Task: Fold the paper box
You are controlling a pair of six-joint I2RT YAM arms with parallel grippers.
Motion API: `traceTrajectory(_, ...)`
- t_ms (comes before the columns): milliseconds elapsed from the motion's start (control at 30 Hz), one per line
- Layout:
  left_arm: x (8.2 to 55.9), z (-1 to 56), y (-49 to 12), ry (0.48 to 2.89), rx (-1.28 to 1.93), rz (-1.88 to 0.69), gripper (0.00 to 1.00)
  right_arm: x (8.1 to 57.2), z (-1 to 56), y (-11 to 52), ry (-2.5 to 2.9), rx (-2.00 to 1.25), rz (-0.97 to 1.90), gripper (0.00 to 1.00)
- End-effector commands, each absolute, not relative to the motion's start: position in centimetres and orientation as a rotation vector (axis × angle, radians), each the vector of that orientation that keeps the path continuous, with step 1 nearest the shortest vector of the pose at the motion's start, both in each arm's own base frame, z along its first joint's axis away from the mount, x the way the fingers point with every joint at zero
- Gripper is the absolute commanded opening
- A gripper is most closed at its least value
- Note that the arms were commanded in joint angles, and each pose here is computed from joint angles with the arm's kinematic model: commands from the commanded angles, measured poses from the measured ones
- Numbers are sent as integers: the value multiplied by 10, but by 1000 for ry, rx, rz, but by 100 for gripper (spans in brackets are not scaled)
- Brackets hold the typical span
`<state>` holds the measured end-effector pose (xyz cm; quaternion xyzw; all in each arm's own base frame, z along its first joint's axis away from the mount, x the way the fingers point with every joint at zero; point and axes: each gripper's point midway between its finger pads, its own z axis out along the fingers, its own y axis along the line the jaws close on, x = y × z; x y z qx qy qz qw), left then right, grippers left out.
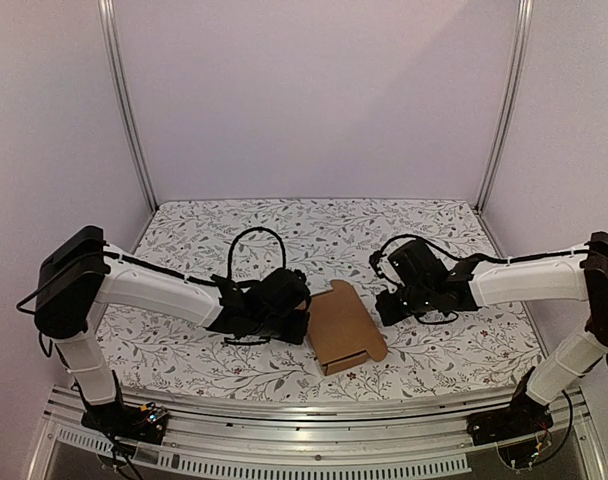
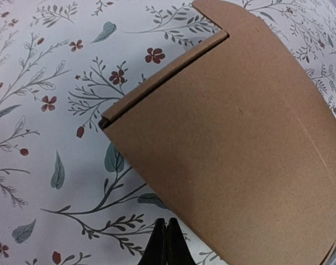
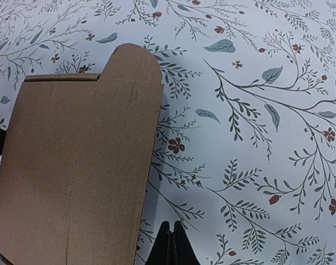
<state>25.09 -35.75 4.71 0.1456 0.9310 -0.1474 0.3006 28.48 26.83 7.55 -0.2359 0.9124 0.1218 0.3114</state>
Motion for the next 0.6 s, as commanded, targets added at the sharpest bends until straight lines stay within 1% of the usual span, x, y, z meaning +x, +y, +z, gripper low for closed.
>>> traceTrajectory(0, 252, 40, -372, 2534, 385, -449, 0, 272, 47, 263, 2493, -683, 302, 0)
traceTrajectory(200, 263, 44, -383, 2519, 417, -458, 0, 261, 36, 267, 2535, -713, 362, 0)
traceTrajectory(367, 279, 47, -393, 2498, 452, -488, 0, 239, 33, 273, 2574, -727, 470, 0)
traceTrajectory(567, 300, 50, -409, 2470, 530, -497, 0, 214, 36, 284, 2584, -736, 534, 0)
